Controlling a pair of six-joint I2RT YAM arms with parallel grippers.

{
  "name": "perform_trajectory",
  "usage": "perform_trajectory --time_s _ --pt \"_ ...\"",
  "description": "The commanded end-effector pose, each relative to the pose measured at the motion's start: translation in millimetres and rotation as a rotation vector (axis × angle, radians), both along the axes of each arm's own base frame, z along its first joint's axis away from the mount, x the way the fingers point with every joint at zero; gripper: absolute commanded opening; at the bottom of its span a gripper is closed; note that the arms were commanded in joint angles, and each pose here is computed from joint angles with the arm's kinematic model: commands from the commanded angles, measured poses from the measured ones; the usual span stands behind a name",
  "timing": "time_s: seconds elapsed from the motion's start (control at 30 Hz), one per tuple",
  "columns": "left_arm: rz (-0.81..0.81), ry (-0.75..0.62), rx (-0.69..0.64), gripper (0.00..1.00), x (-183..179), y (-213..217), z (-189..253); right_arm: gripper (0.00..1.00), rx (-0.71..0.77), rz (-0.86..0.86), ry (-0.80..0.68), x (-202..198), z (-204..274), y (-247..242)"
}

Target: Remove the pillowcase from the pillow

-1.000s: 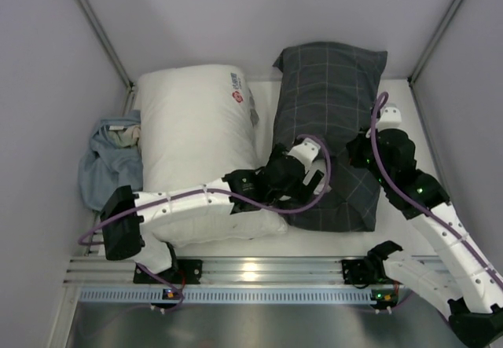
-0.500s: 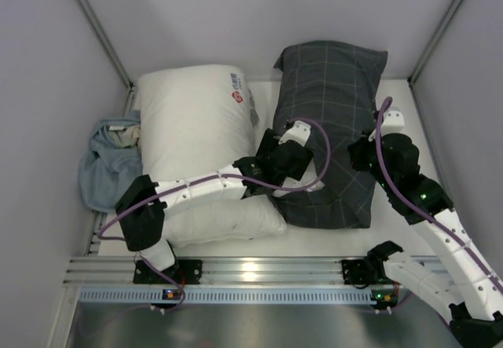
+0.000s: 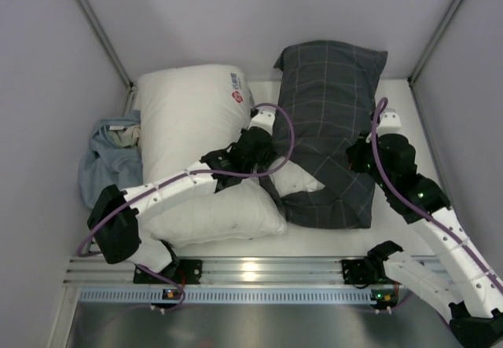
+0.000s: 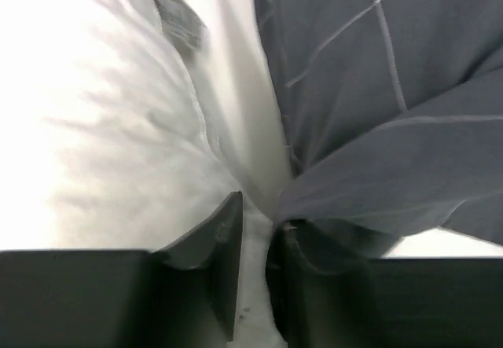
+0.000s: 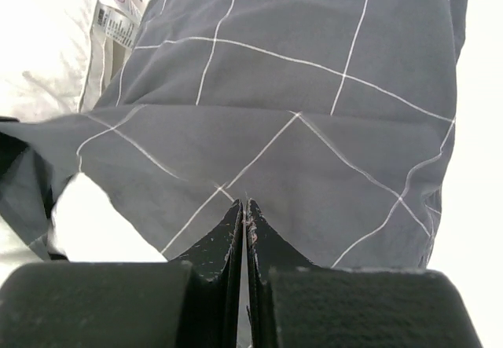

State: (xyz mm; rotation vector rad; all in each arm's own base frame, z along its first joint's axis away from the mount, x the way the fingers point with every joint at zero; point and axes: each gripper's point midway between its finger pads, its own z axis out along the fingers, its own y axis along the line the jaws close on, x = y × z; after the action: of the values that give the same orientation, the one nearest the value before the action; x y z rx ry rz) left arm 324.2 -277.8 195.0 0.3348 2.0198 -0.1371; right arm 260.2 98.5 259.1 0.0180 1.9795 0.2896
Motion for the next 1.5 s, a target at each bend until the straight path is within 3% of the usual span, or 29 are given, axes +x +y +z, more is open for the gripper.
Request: perform_trajectory --time_s 0.0,0.03,0.23,0.33,0.43,0.53,0.57,0.67,1.1,1.27,1.47 --pt "-0.113 0.041 -0.074 0.15 -5.4 -17.1 1.4 0.00 0.019 0.024 0.005 -2.8 0.7 5.2" --pt "-0.141 0.053 -0.080 0.00 -6.4 -23.1 0.5 0.00 0.022 0.031 0.010 -3.7 0.0 6.4" --pt "-0.492 0.205 -0.159 0.00 -39.5 -84.5 -14.6 0.00 0.028 0.056 0.018 -10.8 -1.7 11.6" --pt "-0.566 0.261 -0.197 0.00 -52.0 -97.3 -19.1 0.00 0.027 0.088 0.023 -16.0 -2.2 15.7" --pt "-0.669 0.250 -0.263 0.00 -62.5 -111.2 -7.6 0.03 0.057 0.253 0.055 -28.9 -8.0 44.2" --pt "-0.897 0.237 -0.474 0.00 -89.2 -136.8 33.4 0.29 0.112 0.390 0.081 -42.8 -12.4 70.3" --pt "-1.013 0.261 -0.538 0.00 -107.6 -141.6 45.6 0.46 0.123 0.414 0.095 -47.1 -17.1 75.1" --pt "-1.107 0.257 -0.629 0.00 -118.9 -151.2 70.6 0.59 0.151 0.418 0.117 -56.1 -25.5 76.8" --pt "-1.002 0.319 -0.586 0.00 -94.9 -146.0 42.0 0.61 0.184 0.348 0.335 -93.2 -90.8 69.6" --pt "-0.946 0.331 -0.573 0.00 -90.1 -134.7 29.6 0.80 0.174 0.234 0.336 -80.3 -111.3 63.7" --pt "-0.766 0.363 -0.498 0.00 -75.5 -116.6 2.2 0.84 0.163 0.101 0.341 -57.2 -134.3 69.7"
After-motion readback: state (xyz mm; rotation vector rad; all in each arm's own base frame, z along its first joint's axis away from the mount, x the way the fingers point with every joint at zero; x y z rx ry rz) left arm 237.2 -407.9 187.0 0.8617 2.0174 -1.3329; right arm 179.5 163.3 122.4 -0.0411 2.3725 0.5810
